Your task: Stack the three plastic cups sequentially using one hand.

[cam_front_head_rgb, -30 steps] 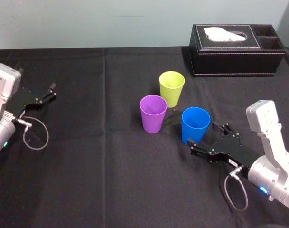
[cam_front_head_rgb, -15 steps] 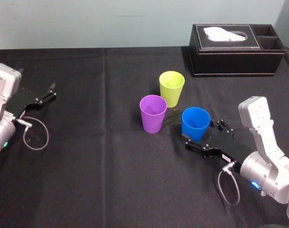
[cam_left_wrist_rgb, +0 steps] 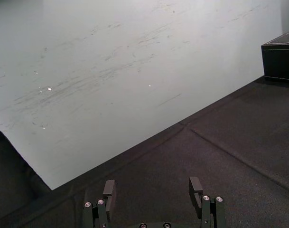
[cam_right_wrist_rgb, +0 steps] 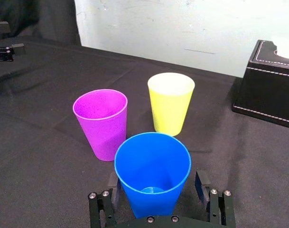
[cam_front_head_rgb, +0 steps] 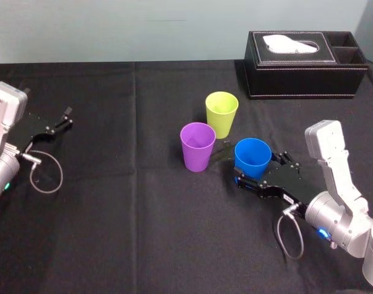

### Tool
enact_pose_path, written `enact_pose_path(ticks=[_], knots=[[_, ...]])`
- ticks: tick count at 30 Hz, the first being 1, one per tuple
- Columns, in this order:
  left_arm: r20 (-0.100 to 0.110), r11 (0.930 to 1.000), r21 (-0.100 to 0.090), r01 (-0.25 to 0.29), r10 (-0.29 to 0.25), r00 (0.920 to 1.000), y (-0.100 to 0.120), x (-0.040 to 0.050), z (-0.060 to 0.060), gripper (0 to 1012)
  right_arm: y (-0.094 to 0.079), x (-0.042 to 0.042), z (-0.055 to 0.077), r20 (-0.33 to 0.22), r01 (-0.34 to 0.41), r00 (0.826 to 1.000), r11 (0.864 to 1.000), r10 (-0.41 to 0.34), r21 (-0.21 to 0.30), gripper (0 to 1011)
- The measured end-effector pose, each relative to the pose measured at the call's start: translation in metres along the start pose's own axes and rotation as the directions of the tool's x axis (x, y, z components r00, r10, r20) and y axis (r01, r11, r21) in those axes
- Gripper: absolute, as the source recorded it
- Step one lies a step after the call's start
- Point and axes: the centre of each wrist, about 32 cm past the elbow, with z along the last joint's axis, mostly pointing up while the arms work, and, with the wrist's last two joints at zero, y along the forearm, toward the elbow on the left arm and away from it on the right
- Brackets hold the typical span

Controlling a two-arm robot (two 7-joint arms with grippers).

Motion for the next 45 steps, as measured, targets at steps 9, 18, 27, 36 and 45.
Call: enact_pose_path(ticks=[9, 18, 27, 36, 45], knots=[[0.0, 1.0, 0.0, 0.0, 0.0, 1.0, 0.0, 0.0, 0.0, 1010, 0.006, -0.0027, -0.002, -0.018, -0.009, 1.0, 1.0, 0.009, 0.003, 1000], [0.0, 1.0, 0.0, 0.0, 0.0, 1.0, 0.0, 0.0, 0.0, 1010, 0.009, -0.0028, -0.002, -0.02, -0.004, 1.0, 1.0, 0.004, 0.011, 1000], [0.0, 1.0, 0.0, 0.0, 0.0, 1.0, 0.0, 0.0, 0.0, 1010, 0.01, -0.0023, -0.003, -0.019, -0.001, 1.0, 1.0, 0.002, 0.012, 1000], [0.0, 1.0, 0.0, 0.0, 0.0, 1.0, 0.0, 0.0, 0.0, 1010, 0.01, -0.0025, -0.002, -0.019, -0.003, 1.0, 1.0, 0.003, 0.013, 888], [0.0, 1.0, 0.0, 0.0, 0.0, 1.0, 0.0, 0.0, 0.0, 1010, 0.009, -0.0028, -0.002, -0.019, -0.004, 1.0, 1.0, 0.004, 0.013, 729]])
